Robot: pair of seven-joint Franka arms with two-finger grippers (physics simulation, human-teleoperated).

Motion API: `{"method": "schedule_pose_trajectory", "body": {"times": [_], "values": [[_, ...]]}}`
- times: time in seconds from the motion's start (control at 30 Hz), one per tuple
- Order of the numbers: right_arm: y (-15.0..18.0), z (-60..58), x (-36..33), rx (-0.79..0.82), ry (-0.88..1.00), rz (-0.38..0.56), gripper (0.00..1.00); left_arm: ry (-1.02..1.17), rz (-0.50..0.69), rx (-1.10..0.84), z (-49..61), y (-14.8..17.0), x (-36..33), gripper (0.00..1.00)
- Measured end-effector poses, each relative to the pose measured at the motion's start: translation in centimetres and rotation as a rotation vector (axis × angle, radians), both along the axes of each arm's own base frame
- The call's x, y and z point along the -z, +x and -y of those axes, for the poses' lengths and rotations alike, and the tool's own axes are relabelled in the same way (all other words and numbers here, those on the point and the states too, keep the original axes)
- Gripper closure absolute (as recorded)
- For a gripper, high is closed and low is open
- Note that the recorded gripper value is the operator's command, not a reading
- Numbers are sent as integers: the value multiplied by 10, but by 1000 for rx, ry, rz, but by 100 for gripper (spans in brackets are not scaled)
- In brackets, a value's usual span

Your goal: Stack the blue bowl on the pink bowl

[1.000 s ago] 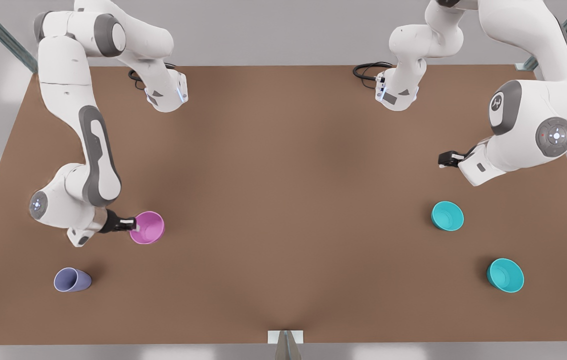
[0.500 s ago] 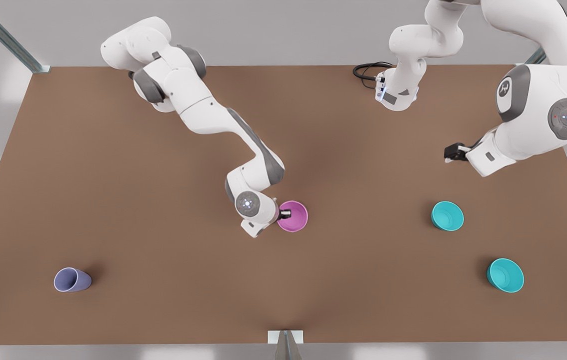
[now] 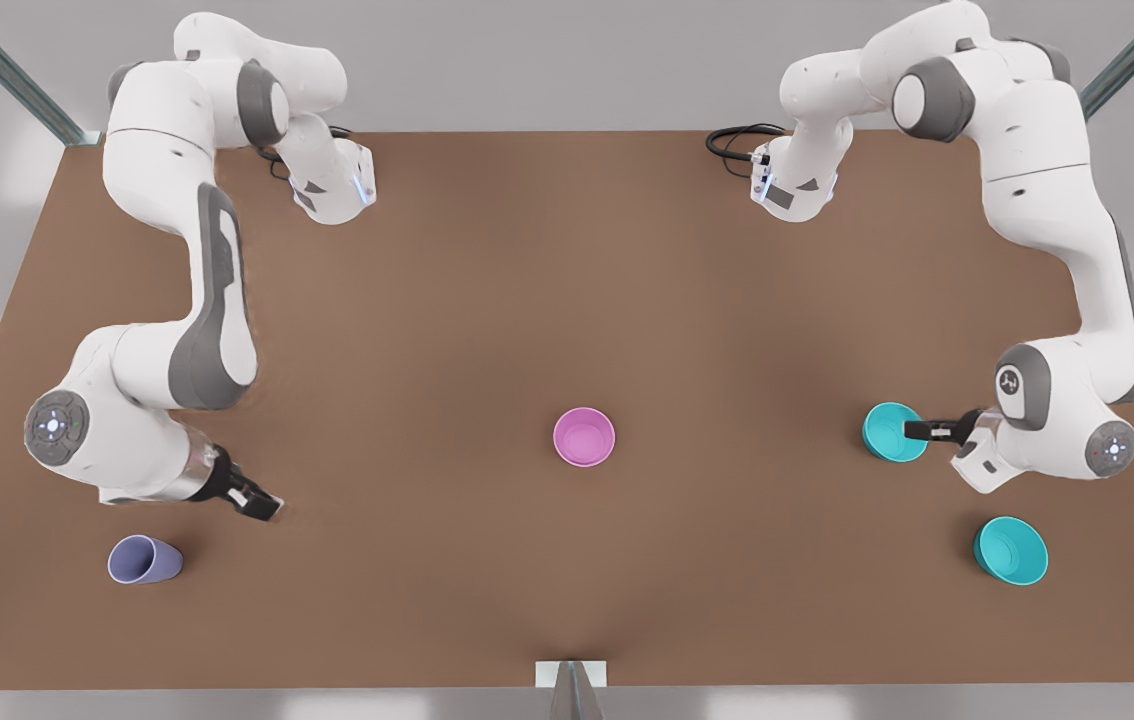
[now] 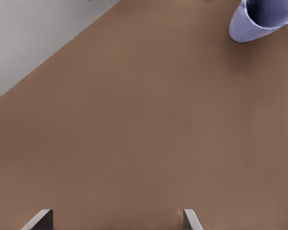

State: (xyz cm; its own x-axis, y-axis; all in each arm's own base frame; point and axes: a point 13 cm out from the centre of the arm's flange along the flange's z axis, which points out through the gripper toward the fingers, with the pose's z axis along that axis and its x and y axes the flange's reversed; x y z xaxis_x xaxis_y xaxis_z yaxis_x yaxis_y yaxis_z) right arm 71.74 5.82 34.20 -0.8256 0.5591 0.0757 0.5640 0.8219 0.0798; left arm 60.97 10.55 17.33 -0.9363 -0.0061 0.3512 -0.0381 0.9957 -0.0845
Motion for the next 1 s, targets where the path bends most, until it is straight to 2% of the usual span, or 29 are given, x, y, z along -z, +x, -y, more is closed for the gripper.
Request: {"method": "schedule_pose_trajectory", "body": {"times": [0.1,0.17,0.27,0.43,0.47,0.5,0.57,0.6,0.67,0.83,1.0], "values": [[-78,38,-95,-91,-7,-3,0,9,22,-21,-29,0,33,0],[-112,29,-121,-197,-39,-18,0,10,20,-18,-40,-8,54,0],[-132,30,-132,-301,-69,-48,0,5,20,5,-42,-16,75,0],[-161,57,-146,-381,-68,-71,0,-10,14,48,-36,-25,101,1],[-165,59,-145,-399,-66,-77,0,-11,18,55,-36,-25,104,44],[-168,58,-143,-418,-65,-82,0,-11,21,61,-36,-24,107,58],[-170,55,-141,-458,-64,-87,0,-14,23,71,-37,-24,113,58],[-170,53,-141,-477,-63,-89,0,-15,23,75,-37,-24,116,62],[-171,50,-140,-510,-61,-92,0,-16,28,81,-37,-23,118,79],[-171,51,-138,-564,-56,-98,0,-40,59,80,-28,-14,110,79],[-172,56,-137,-597,-50,-99,0,-53,171,228,86,36,31,79]]}}
